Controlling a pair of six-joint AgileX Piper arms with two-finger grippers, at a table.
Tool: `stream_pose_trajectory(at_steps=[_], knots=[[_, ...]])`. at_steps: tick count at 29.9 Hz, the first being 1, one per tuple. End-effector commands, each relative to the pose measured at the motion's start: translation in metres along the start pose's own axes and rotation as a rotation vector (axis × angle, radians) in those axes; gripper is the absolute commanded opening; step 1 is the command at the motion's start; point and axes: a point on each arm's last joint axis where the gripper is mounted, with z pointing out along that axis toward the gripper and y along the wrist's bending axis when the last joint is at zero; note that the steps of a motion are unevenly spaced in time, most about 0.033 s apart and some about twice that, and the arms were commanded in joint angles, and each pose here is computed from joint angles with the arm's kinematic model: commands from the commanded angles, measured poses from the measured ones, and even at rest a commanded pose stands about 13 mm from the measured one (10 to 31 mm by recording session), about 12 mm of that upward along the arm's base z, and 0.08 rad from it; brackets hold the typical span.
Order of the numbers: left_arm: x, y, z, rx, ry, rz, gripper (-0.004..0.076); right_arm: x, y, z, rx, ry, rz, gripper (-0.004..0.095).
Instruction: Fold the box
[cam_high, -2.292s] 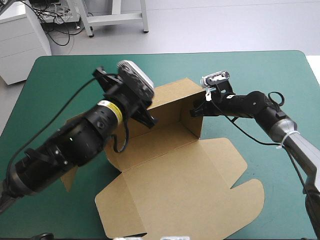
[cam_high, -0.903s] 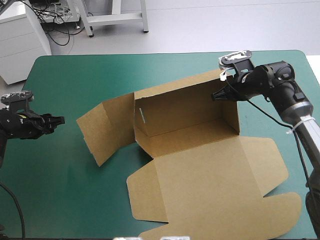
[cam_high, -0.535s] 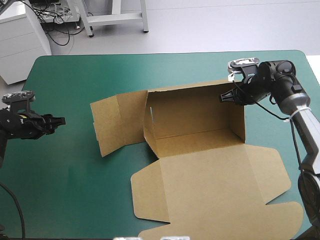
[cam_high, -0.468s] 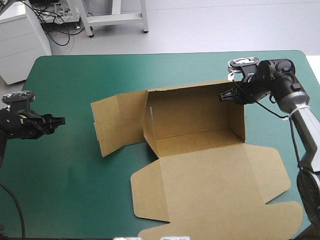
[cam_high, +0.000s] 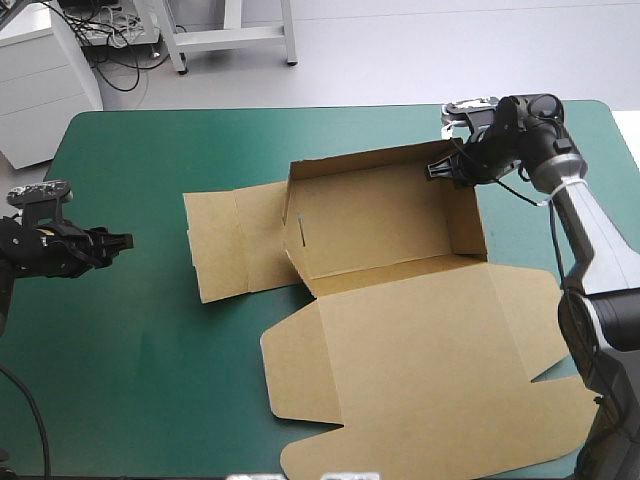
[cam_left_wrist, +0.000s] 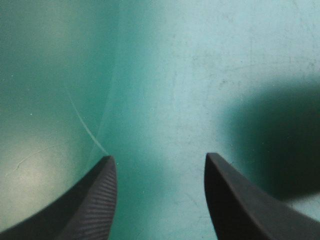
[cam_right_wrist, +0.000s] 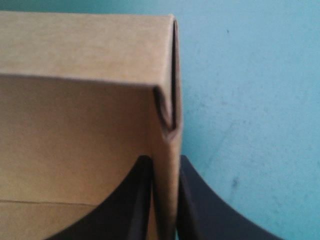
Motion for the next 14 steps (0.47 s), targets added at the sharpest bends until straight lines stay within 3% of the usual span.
stream_pose_trajectory(at_steps=[1,9,14], knots=[[-0.009,-0.005,-0.016,0.014,-0.095,0.003,0.0386,-0.019,-0.001,-0.022,0.003,-0.134,-0.004,0.0304],[-0.008,-0.005,-0.016,0.015,-0.080,0.007,0.0386,-0.033,-0.005,0.003,0.012,-0.159,-0.026,0.0673],[-0.007,-0.005,-0.016,0.016,-0.074,0.009,0.0386,-0.035,-0.005,-0.003,0.014,-0.155,-0.036,0.0798]])
